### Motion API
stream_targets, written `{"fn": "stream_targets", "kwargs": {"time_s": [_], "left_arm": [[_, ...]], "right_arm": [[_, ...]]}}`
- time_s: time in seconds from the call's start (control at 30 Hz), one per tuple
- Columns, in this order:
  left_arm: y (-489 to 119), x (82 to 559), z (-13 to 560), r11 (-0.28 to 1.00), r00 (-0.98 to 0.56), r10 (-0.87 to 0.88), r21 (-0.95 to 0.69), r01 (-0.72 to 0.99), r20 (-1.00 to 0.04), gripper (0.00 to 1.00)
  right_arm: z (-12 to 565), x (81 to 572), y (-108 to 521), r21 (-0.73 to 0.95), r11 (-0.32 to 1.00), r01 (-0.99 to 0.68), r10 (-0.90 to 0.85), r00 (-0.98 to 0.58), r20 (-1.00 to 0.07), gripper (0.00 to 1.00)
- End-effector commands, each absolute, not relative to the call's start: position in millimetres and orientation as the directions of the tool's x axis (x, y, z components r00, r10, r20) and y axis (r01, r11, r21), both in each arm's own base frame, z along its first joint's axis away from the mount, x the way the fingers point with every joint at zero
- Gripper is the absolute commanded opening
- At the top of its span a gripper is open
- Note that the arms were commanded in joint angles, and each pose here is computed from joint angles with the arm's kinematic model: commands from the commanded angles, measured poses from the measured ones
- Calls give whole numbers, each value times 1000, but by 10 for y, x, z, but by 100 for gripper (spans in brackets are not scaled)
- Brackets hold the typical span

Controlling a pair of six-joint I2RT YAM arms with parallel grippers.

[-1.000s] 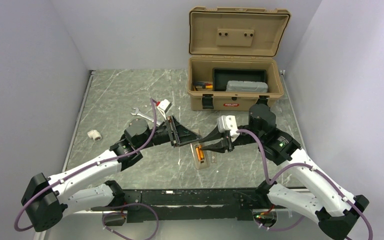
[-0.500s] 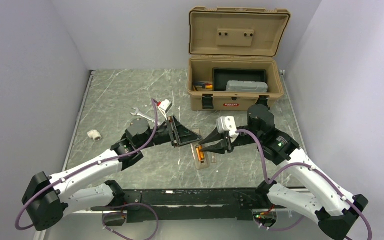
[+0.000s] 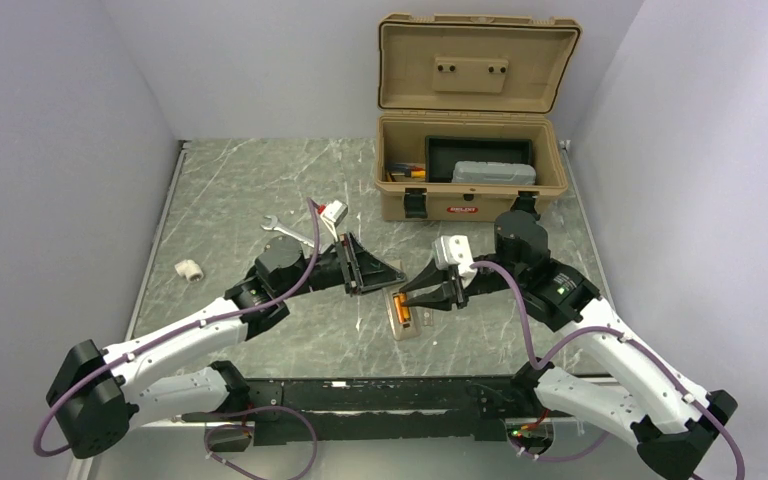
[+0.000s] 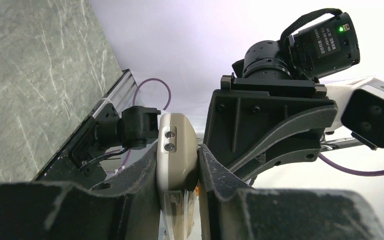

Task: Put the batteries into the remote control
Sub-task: Load the battery into the remote control.

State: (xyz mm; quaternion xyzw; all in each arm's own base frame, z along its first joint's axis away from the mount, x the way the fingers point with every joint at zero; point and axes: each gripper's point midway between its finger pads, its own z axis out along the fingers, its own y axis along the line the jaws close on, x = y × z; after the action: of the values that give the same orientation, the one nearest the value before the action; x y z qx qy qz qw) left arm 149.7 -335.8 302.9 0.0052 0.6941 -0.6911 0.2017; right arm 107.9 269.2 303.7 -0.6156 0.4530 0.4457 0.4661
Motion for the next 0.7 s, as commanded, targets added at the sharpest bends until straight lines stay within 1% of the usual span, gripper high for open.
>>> {"fn": "stream_targets", "kwargs": {"time_s": [0.0,0.47,0.67], "left_arm": [[-3342,1471,3405,-56,-899,-294,-933,355,-325,0],[-3365,1477,3413,-56,-900,-286,-932,359,-330,0],[-3390,1479,3411,-56,-902,-273,-931,361,-333,0]], "right_arm": [[2985,1008,2637,-157,-171,-973,-156,184,-970,28],[2917,1004,2643,-126,-174,-977,-171,156,-973,28],[2932,1074,2648,-159,-150,-976,-174,185,-967,29]]}}
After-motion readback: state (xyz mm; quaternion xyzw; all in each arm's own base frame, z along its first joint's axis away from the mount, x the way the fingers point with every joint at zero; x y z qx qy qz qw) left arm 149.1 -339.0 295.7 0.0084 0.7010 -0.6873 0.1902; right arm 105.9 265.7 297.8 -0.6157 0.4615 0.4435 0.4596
